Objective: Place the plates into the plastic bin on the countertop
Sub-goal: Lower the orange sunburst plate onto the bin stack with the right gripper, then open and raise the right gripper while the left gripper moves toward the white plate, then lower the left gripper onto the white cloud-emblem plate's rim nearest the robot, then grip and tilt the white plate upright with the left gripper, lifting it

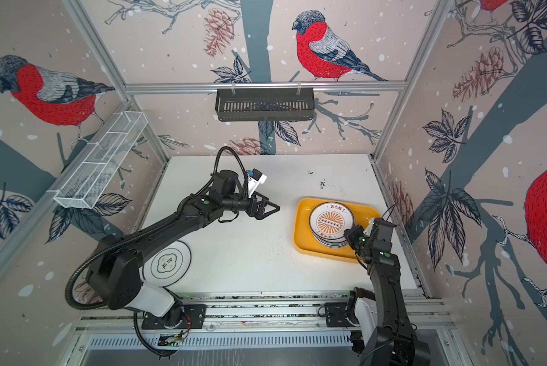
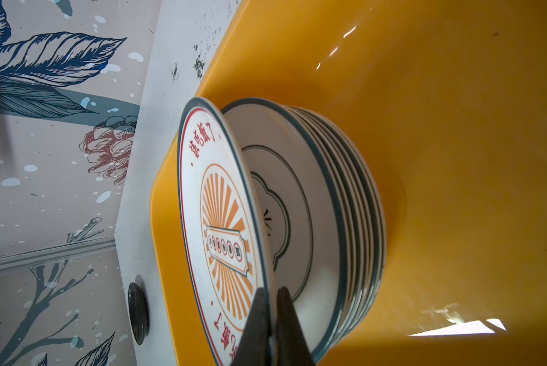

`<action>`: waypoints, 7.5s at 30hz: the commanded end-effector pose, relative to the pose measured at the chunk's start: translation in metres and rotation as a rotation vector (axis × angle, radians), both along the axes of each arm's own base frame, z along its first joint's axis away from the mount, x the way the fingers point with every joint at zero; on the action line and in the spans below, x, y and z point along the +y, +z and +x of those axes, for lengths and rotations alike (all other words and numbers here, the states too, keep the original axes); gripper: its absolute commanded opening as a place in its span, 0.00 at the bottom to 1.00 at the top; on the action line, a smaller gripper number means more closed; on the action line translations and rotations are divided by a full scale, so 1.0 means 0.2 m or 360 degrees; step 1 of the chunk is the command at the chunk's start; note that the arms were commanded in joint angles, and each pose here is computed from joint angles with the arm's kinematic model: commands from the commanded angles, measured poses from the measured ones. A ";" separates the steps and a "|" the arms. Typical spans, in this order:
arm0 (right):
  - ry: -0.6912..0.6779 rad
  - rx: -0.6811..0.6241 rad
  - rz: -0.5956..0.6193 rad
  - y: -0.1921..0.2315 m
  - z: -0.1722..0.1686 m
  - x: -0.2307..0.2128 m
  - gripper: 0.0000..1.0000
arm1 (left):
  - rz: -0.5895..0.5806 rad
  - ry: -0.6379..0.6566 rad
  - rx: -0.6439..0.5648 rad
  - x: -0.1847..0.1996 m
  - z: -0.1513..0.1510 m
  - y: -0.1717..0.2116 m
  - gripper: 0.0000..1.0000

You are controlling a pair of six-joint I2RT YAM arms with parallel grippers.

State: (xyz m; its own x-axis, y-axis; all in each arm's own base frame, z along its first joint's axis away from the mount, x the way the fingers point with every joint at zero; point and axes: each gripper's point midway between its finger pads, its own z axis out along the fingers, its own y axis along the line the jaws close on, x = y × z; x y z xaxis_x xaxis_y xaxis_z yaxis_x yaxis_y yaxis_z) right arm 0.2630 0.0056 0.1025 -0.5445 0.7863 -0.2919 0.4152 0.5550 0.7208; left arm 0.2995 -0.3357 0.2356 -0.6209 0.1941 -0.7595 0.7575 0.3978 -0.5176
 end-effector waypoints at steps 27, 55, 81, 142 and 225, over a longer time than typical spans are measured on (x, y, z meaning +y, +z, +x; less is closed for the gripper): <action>0.0032 -0.0002 -0.0045 -0.02 0.03 -0.02 0.58 | 0.0040 0.0048 -0.0065 0.01 0.03 0.01 0.96; 0.0022 -0.0109 -0.0120 0.16 0.13 -0.08 1.00 | 0.0438 0.0929 -0.0043 0.60 0.53 -0.16 0.96; 0.0115 -0.0418 -0.0353 0.50 0.24 -0.06 0.99 | 0.0831 0.1718 -0.0041 1.20 0.64 -0.24 0.96; 0.1189 -0.0702 -0.0126 0.49 0.84 1.28 1.00 | -0.0067 0.3363 0.0893 2.42 -0.50 -0.96 0.96; 0.1334 -0.0649 -0.0092 0.38 0.75 1.40 1.00 | -0.0250 0.1419 0.0797 1.29 0.13 -0.41 0.05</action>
State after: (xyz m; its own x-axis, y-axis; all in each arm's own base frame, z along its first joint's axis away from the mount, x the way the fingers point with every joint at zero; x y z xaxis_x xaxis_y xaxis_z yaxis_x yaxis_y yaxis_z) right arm 0.4069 0.2941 0.1612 -0.8236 0.1373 -0.5503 -0.3800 0.5866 0.7152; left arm 0.3228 -0.0680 0.1407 -0.7004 -0.6321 -0.3316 -0.1680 0.5975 -0.7841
